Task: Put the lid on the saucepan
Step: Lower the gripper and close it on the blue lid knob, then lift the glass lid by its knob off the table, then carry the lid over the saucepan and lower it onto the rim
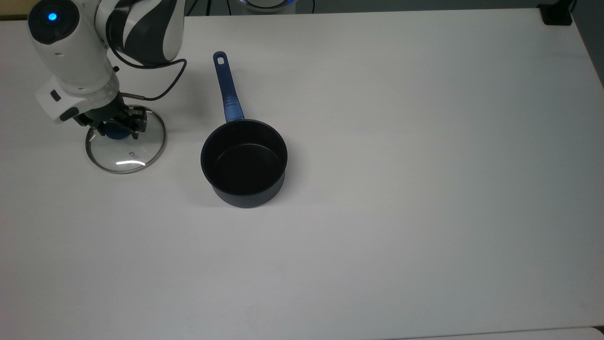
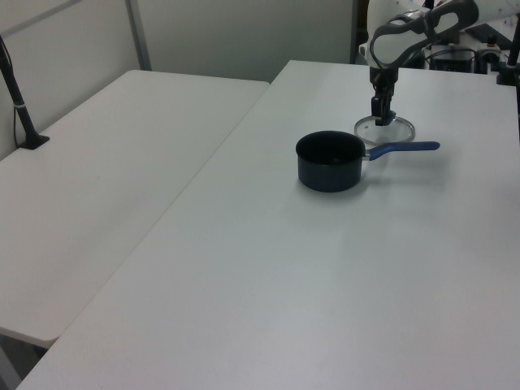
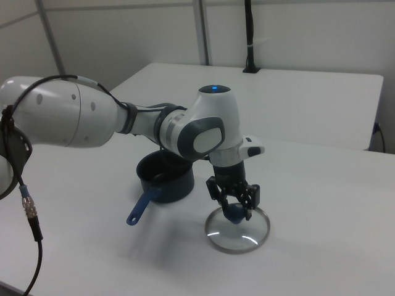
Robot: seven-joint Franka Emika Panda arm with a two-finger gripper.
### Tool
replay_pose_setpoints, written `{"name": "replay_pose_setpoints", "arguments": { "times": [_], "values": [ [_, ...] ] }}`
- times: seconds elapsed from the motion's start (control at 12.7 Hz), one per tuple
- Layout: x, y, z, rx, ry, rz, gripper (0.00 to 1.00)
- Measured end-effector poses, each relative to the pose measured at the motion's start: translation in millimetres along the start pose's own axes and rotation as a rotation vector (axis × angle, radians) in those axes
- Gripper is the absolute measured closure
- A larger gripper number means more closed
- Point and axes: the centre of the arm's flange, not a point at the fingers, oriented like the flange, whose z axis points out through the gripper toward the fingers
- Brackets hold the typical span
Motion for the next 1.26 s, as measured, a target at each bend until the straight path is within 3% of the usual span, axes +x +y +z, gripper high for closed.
{"name": "replay_pose_setpoints", "arguments": {
  "times": [0.4, 0.55, 0.95, 1.26],
  "values": [
    [-4, 19, -36, -0.021, 0.038, 0.029, 0.33],
    [1, 4, -60, -0.022, 0.054, 0.043, 0.33],
    [18, -42, -119, 0.060, 0.052, 0.154, 0.33],
    [34, -118, -136, 0.113, 0.032, 0.173, 0.33]
  ]
}}
